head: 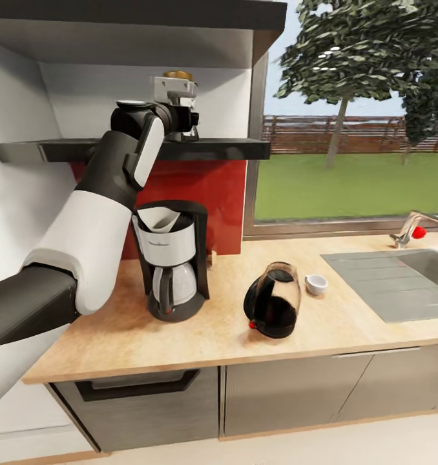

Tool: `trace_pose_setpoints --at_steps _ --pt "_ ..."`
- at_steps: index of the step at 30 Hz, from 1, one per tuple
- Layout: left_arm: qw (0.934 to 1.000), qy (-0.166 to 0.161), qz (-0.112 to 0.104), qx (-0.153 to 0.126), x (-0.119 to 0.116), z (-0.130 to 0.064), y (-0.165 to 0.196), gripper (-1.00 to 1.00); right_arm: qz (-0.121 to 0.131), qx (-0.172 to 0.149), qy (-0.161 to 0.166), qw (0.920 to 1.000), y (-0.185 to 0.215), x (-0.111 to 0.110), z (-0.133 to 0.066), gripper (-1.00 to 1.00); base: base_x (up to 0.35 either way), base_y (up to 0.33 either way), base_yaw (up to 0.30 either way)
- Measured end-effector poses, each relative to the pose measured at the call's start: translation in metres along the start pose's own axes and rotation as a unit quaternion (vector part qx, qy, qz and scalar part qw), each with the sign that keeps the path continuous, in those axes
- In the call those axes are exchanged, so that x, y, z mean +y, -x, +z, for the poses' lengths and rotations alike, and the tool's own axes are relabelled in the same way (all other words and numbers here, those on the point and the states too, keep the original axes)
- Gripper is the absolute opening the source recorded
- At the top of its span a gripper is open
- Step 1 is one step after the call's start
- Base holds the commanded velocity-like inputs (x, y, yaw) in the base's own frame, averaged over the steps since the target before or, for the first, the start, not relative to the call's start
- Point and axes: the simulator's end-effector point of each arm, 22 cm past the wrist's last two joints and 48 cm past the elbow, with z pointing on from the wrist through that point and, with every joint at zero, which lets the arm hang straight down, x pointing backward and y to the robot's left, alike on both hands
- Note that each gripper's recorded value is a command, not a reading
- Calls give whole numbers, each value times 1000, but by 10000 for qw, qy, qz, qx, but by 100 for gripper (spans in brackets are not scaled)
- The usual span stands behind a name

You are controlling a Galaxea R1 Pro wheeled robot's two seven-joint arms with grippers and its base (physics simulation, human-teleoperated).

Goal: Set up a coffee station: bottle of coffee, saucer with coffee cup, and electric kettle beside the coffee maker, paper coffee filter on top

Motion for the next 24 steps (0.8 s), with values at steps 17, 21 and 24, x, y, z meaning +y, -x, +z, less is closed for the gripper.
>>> trace_pose_setpoints --at_steps 17,21,24 --pt "10000 14 6 4 2 0 -1 100 -1 -1 3 10000 0 0 0 100 79 0 -50" --pt "10000 25 13 3 3 0 -1 100 -2 1 6 10000 0 1 0 100 38 0 0" --pt "10000 34 17 3 5 0 -1 100 -2 1 7 10000 0 1 0 100 10 0 0"
